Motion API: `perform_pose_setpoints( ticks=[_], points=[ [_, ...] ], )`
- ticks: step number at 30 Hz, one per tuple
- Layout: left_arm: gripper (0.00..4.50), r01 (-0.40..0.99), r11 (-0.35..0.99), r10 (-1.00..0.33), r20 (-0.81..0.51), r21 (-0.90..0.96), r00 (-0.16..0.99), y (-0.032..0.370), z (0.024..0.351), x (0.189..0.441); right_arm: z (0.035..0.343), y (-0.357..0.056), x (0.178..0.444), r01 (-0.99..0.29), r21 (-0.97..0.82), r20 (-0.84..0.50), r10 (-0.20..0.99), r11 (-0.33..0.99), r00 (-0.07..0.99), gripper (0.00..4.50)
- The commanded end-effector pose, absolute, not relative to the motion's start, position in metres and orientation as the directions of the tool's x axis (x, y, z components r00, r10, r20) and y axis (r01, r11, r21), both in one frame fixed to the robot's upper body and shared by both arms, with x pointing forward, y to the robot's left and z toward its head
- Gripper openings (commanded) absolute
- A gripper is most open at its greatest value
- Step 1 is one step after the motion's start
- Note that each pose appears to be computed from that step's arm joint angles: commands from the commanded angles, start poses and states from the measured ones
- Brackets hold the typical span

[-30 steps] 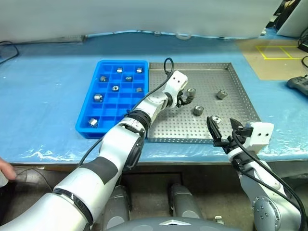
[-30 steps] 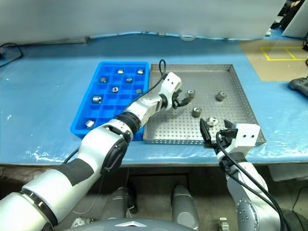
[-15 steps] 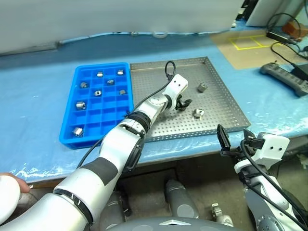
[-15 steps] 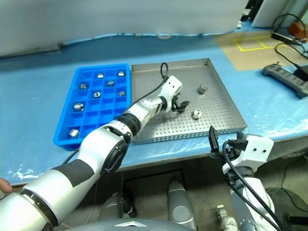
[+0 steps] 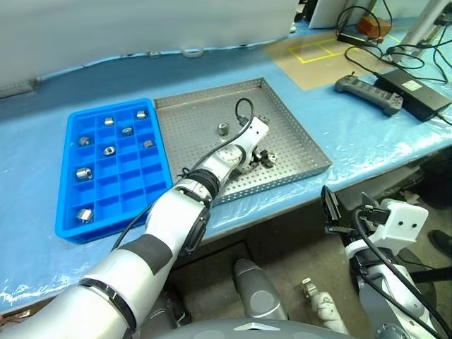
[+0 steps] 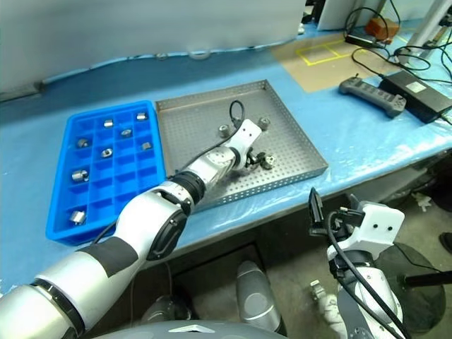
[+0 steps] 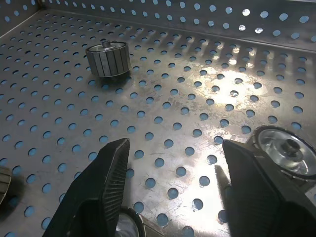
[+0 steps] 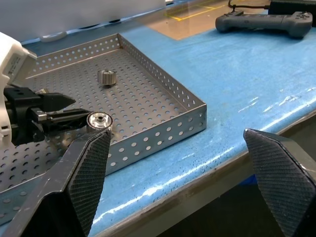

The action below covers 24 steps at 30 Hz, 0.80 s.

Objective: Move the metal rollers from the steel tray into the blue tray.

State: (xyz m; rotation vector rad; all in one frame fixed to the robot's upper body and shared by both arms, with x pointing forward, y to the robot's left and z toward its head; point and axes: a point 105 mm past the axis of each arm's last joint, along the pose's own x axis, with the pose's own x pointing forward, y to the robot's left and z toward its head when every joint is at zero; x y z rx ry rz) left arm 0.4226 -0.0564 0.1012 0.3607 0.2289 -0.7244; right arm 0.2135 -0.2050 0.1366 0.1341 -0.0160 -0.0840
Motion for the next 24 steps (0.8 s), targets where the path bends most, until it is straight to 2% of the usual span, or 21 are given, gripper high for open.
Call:
perform_pose_setpoints(
  ticks=[1,7,15,20,24],
  points=[
    [3.28,0.756,0.646,-0.699,-0.315,0.107,0.642,-0.116,0.084,0.381,0.142,-0.204,0.216,0.066,0.125,0.036,-0.071,0.990,0.997,4.50],
    [3.28,0.678,0.734,-0.650,-0.253,0.037,0.717,-0.105,0.099,0.396,0.139,-0.202,0.219,0.050,0.128,0.029,-0.054,0.990,0.998,4.50],
    [3.28,0.661,0.751,-0.653,-0.160,-0.006,0.740,-0.105,0.124,0.405,0.136,-0.201,0.223,0.037,0.126,0.021,-0.040,0.991,0.999,4.50],
    [3.28,0.577,0.816,-0.560,-0.193,0.038,0.805,-0.085,0.112,0.414,0.133,-0.199,0.224,0.028,0.126,0.012,-0.030,0.992,0.999,4.50],
    [3.28,0.472,0.875,-0.434,-0.261,0.108,0.862,-0.060,0.091,0.420,0.132,-0.200,0.225,0.022,0.116,0.007,-0.023,0.993,1.000,4.50]
  ],
)
